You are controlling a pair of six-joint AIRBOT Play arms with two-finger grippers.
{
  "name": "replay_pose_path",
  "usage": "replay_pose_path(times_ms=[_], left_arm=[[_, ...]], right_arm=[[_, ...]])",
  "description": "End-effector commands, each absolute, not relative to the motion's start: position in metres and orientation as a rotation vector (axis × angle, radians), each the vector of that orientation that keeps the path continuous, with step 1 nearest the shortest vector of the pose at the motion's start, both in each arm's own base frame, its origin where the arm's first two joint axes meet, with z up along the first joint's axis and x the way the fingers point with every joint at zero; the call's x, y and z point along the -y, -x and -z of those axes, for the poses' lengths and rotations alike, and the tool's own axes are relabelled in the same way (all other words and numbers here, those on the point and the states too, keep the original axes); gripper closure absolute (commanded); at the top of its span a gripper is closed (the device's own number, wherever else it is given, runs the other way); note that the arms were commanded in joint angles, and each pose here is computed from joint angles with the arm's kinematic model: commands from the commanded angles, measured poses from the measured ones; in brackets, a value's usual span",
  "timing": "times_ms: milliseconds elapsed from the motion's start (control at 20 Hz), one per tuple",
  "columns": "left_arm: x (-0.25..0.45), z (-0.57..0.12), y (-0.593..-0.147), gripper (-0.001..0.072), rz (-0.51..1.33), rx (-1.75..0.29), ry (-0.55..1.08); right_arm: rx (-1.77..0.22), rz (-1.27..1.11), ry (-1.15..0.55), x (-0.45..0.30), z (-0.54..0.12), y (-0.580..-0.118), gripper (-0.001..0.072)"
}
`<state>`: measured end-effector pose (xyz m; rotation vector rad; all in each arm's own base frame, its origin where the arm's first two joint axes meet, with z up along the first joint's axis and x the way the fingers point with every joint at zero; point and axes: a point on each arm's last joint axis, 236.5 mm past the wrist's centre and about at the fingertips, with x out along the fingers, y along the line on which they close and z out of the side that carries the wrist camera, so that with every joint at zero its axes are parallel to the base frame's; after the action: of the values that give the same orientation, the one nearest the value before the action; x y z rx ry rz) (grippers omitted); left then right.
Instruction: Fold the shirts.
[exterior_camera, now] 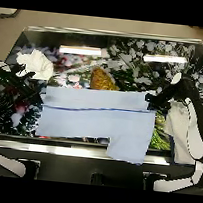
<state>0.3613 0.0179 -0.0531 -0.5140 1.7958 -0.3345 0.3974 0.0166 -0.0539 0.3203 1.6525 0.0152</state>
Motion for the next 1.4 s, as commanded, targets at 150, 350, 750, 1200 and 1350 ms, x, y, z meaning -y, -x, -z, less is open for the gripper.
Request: replay_pose_path(times_ms=[150,350,750,1200,1350], left_arm=[[-0.019,0.066,-0.358,0.0671,0.313,-1.833,0.509],[-0.023,0.060,-0.354,0.0345,0.266,-1.851,0.550],[-0.047,0.056,-0.261,0.0345,0.073,-1.815,0.514],[-0.001,0.107,-0.197,0.0345,0.118,-1.762,0.677],[-0.002,0.110,-0.207,0.0381,0.099,-1.717,0.691]], right_arm=[[-1.660,0.001,-0.375,-0.023,0.067,-0.396,0.0669],[-1.644,0.009,-0.395,-0.016,0.055,-0.394,0.0350],[-1.681,0.083,-0.470,0.031,0.012,-0.319,0.0330],[-1.690,0.044,-0.472,0.016,0.030,-0.284,0.0332],[-1.714,0.035,-0.469,0.014,0.029,-0.278,0.0332]])
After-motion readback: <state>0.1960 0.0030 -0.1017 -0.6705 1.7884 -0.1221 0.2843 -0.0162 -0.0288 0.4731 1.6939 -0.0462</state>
